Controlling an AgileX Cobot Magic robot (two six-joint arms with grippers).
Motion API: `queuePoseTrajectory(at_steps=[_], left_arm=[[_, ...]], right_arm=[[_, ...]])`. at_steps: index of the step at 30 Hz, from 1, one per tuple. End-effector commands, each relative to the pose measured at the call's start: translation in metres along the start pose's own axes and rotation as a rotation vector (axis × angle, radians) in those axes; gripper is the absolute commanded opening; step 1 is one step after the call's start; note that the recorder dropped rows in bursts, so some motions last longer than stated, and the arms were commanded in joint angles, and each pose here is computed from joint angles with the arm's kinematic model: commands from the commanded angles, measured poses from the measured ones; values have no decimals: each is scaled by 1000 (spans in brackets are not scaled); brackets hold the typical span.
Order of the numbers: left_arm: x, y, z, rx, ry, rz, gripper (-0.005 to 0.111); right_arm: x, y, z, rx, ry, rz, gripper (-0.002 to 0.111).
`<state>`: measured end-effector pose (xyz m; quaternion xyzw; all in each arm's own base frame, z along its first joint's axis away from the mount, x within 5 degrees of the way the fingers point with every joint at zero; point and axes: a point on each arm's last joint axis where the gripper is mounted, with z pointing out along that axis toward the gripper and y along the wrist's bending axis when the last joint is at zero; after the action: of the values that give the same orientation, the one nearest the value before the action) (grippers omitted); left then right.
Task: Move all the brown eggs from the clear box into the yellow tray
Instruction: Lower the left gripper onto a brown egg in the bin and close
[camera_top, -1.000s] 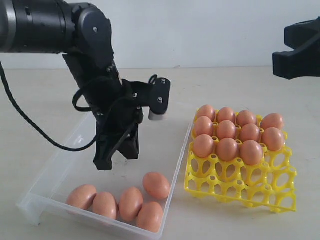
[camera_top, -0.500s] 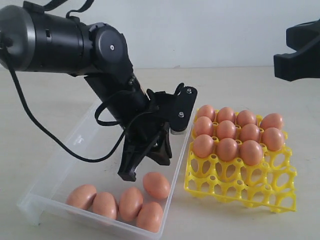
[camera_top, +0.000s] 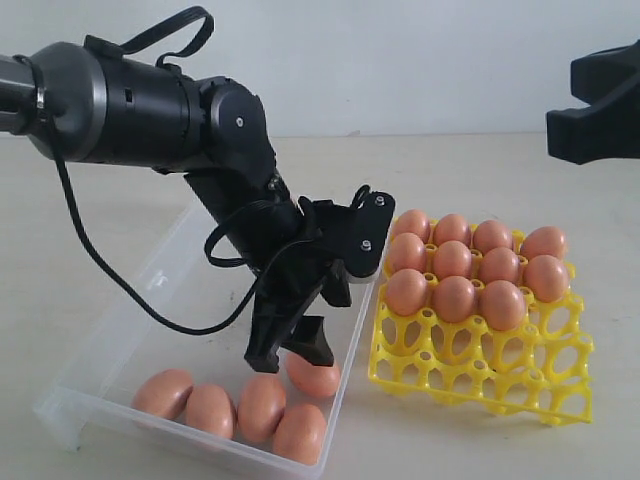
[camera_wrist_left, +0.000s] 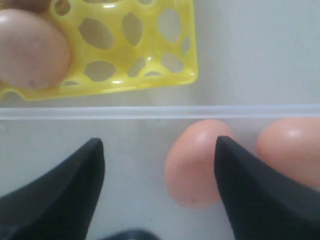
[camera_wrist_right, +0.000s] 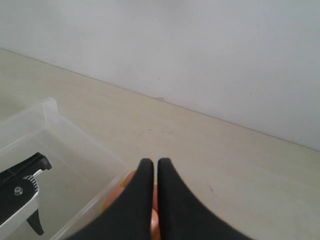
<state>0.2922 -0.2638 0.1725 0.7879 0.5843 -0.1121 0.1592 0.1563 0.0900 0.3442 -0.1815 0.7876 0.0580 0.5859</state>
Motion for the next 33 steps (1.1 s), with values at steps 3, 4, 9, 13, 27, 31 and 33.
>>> queuePoseTrajectory(at_steps=[3, 4, 9, 13, 27, 31, 33], left_arm=[[-1, -5, 5, 54, -4, -22, 60], [0, -6, 8, 62, -2, -33, 60], [6, -8, 27, 116, 12, -59, 60], [10, -6, 39, 115, 22, -68, 59], [15, -4, 54, 124, 33, -101, 4], [10, 6, 35, -3, 33, -145, 4], [7, 12, 19, -93, 35, -155, 4]], right_arm=[[2, -1, 0, 3, 6, -9, 0], [2, -1, 0, 3, 6, -9, 0], [2, -1, 0, 3, 6, -9, 0], [2, -1, 0, 3, 6, -9, 0], [2, -1, 0, 3, 6, -9, 0], [2, -1, 0, 3, 6, -9, 0], [2, -1, 0, 3, 6, -9, 0]])
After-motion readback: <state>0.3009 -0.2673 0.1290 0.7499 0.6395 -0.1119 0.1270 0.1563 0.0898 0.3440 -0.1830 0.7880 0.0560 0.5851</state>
